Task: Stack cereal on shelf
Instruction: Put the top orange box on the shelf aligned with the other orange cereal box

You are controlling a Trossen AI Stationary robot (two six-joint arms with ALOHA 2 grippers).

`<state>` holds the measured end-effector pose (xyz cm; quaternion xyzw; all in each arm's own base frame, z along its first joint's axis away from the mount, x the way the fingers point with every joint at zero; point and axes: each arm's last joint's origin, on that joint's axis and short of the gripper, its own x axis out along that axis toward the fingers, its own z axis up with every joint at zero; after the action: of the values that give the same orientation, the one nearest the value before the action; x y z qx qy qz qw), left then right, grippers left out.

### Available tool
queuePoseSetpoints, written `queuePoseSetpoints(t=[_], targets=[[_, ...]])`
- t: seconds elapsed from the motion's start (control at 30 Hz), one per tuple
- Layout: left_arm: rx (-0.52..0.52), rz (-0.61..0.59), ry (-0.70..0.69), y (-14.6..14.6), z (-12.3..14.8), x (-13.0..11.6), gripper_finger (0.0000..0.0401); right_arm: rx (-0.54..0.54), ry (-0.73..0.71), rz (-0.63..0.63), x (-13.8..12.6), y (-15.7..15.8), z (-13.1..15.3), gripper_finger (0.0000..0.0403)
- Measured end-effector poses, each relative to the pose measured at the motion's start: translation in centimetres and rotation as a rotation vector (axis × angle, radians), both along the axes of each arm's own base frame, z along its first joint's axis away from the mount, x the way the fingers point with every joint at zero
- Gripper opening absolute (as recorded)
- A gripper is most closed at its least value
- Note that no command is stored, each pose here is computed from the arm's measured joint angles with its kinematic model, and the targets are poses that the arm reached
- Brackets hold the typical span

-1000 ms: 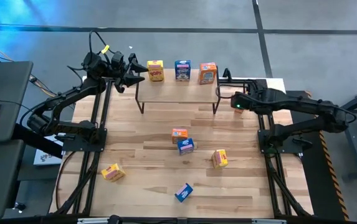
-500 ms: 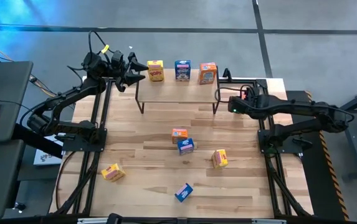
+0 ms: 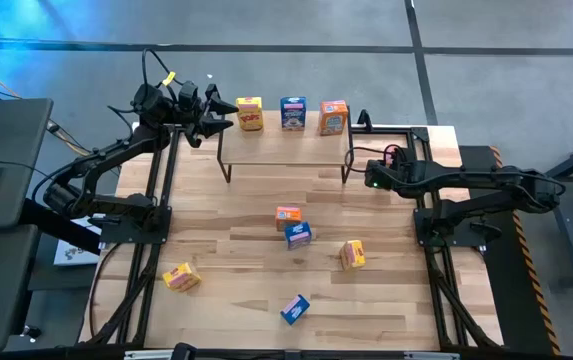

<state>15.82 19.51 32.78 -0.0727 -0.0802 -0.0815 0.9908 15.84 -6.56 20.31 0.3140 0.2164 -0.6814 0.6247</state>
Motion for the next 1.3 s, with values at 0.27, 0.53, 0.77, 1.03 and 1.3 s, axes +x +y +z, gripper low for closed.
queuePoseSetpoints(t=[0.27, 0.53, 0.77, 1.03, 1.3], targets=[[-0.001, 0.003, -0.001, 0.0, 0.0, 0.0, 0.0223, -0.037, 0.000, -0.008, -0.2, 0.0, -1.0, 0.0273], [-0.015, 0.066, -0.024, 0.2, 0.1, 0.0, 0.0223, -0.027, -0.007, -0.003, -0.3, 0.0, -1.8, 0.0253], [-0.017, 0.075, -0.027, 0.2, 0.1, 0.0, 0.0223, -0.028, -0.009, -0.004, -0.3, 0.0, -1.8, 0.0209], [-0.017, 0.075, -0.027, 0.2, 0.1, 0.0, 0.0223, -0.035, 0.011, 0.008, -0.3, 0.0, -1.6, 0.0183], [-0.017, 0.075, -0.027, 0.2, 0.1, 0.0, 0.0223, -0.043, 0.031, 0.097, 0.7, -0.2, 0.4, 0.0182]])
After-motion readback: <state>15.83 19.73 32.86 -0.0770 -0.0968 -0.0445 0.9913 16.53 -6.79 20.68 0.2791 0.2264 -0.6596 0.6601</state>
